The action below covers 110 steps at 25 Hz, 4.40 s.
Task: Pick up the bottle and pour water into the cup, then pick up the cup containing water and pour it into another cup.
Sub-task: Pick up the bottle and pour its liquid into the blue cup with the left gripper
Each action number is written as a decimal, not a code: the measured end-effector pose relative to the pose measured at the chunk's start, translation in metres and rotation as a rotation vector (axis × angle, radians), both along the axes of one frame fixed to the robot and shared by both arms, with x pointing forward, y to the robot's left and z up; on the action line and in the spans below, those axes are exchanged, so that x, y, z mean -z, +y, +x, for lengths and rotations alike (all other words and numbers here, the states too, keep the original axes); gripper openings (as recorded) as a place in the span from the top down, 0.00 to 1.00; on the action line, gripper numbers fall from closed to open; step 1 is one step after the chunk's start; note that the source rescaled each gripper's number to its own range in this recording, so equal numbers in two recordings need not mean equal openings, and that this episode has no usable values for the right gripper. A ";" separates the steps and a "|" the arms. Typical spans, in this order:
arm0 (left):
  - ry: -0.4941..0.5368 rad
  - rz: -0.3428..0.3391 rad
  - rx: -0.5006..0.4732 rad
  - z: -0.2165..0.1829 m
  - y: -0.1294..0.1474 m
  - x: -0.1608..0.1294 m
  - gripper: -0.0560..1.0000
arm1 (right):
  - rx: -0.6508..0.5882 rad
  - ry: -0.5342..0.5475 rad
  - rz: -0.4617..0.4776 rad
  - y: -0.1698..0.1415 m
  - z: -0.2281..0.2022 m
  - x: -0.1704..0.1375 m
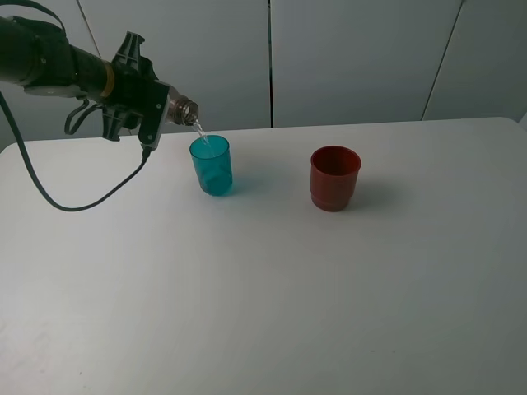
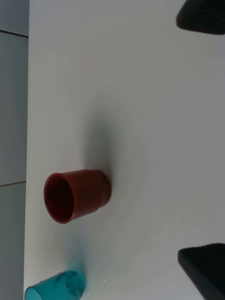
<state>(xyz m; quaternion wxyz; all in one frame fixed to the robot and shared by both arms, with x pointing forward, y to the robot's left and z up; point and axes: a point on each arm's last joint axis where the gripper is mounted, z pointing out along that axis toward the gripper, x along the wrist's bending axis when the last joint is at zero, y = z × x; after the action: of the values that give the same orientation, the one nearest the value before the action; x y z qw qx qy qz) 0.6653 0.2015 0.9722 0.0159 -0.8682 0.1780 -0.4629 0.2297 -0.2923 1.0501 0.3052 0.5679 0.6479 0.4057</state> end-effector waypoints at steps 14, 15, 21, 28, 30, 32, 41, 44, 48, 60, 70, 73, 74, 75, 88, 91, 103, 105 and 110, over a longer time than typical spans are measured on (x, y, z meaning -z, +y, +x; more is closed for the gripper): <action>-0.012 0.050 0.035 0.000 0.000 0.000 0.94 | 0.000 0.000 0.000 0.000 0.000 0.000; -0.014 0.056 0.039 0.000 0.000 0.000 0.94 | 0.000 0.000 0.000 0.000 0.000 0.000; -0.016 0.066 0.043 0.000 0.000 0.000 0.94 | 0.000 0.000 0.000 0.000 0.000 0.000; -0.018 0.080 0.049 0.000 0.000 0.000 0.94 | 0.000 0.000 0.000 0.000 0.000 0.000; -0.021 0.094 0.054 0.000 0.001 0.000 0.94 | 0.000 0.000 0.000 0.000 0.000 0.000; -0.022 0.099 0.058 0.000 0.001 0.000 0.94 | 0.000 0.000 0.000 0.000 0.000 0.000; -0.026 0.117 0.070 0.001 0.001 -0.001 0.94 | 0.000 0.000 0.000 0.000 0.000 0.000; -0.027 0.118 0.071 0.001 0.001 -0.001 0.94 | 0.000 0.000 0.000 0.000 0.000 0.000; -0.031 0.130 0.084 0.001 0.000 -0.001 0.94 | 0.000 0.000 0.000 0.000 0.000 0.000; -0.035 0.139 0.101 0.001 0.000 -0.001 0.94 | 0.000 0.000 0.000 0.000 0.000 0.000; -0.042 0.164 0.129 0.001 0.002 -0.001 0.94 | 0.000 0.000 0.000 0.000 0.000 0.000; -0.043 0.155 0.143 0.001 0.001 -0.001 0.94 | 0.000 0.000 0.000 0.000 0.000 0.000; -0.043 0.151 0.151 0.001 0.000 -0.001 0.94 | 0.000 0.000 0.000 0.000 0.000 0.000; -0.043 0.149 0.154 0.001 0.000 -0.001 0.94 | 0.000 0.000 0.000 0.000 0.000 0.000; -0.105 0.122 0.182 0.013 -0.007 -0.018 0.94 | 0.000 0.000 0.000 0.000 0.000 0.000; -0.103 0.115 0.193 0.015 -0.008 -0.016 0.94 | 0.000 0.000 0.000 0.000 0.000 0.000; -0.102 0.198 0.275 0.015 -0.011 -0.007 0.94 | 0.000 0.000 0.000 0.000 0.000 0.000; -0.099 0.218 0.291 0.016 -0.011 -0.004 0.94 | 0.000 0.000 0.000 0.000 0.000 0.000; -0.098 0.238 0.312 0.016 -0.012 -0.001 0.94 | 0.000 0.000 0.000 0.000 0.000 0.000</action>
<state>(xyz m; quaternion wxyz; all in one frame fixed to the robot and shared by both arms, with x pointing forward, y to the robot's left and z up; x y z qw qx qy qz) 0.6814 0.1899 0.9731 0.0549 -0.7985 0.3629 -0.4772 0.2297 -0.2923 1.0501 0.3052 0.5679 0.6479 0.4057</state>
